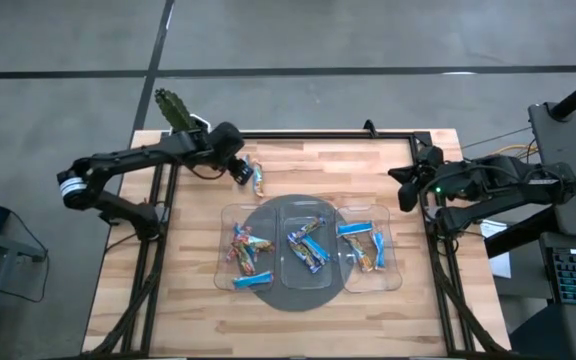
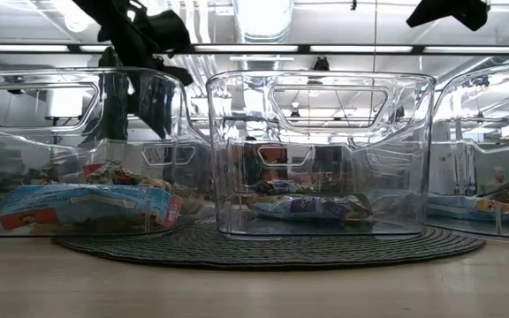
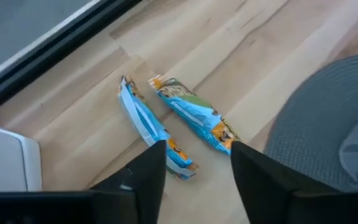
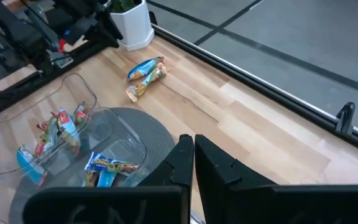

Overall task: Pick and place Granola Bars by type
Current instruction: Put the yellow granola bar into the right transparent bin

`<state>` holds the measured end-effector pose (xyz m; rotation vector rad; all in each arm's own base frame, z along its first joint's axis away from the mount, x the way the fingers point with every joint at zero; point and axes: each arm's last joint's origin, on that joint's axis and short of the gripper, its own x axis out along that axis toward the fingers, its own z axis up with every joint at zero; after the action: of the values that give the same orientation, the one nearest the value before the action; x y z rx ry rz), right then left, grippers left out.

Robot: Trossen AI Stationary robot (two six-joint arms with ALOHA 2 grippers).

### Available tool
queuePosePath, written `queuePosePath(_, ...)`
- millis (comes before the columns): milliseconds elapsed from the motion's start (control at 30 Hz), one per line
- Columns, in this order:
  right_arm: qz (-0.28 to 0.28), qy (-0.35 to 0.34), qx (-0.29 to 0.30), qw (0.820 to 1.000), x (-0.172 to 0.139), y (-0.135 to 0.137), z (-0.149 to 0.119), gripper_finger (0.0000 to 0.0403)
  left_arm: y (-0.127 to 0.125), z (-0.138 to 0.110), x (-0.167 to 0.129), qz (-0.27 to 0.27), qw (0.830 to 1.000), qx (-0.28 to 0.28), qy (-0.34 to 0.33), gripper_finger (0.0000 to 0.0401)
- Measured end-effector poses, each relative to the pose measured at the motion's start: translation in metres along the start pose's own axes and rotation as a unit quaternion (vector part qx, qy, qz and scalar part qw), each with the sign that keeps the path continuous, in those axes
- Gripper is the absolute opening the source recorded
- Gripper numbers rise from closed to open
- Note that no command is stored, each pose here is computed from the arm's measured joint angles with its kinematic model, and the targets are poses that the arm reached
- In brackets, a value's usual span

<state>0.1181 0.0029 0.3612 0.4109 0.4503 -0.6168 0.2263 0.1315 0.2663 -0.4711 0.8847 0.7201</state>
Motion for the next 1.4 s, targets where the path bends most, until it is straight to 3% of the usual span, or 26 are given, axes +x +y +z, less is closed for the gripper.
queuePosePath(267, 0.004, -0.003, 0.003, 1.0, -0.002, 0.0, 0.002, 0.0008, 0.008, 0.011, 0.02, 0.009, 0.998, -0.06, 0.026, 0.0238)
queuePosePath(400, 0.004, -0.004, 0.004, 1.0, -0.002, 0.0, 0.002, 0.0008, 0.006, 0.019, 0.032, 0.009, 0.997, -0.061, 0.045, 0.0259)
queuePosePath(600, 0.004, -0.003, 0.003, 1.0, -0.002, 0.0, 0.002, 0.0008, 0.003, 0.025, 0.055, 0.027, 0.993, -0.048, 0.1, 0.0261)
queuePosePath(867, 0.005, -0.003, 0.006, 1.0, -0.002, 0.0, 0.002, 0.0008, 0.002, 0.031, 0.071, 0.077, 0.982, -0.091, 0.149, 0.0261)
queuePosePath(1400, 0.004, -0.003, 0.006, 1.0, -0.002, 0.0, 0.002, 0.0008, 0.006, 0.012, 0.115, 0.129, 0.964, -0.102, 0.209, 0.0261)
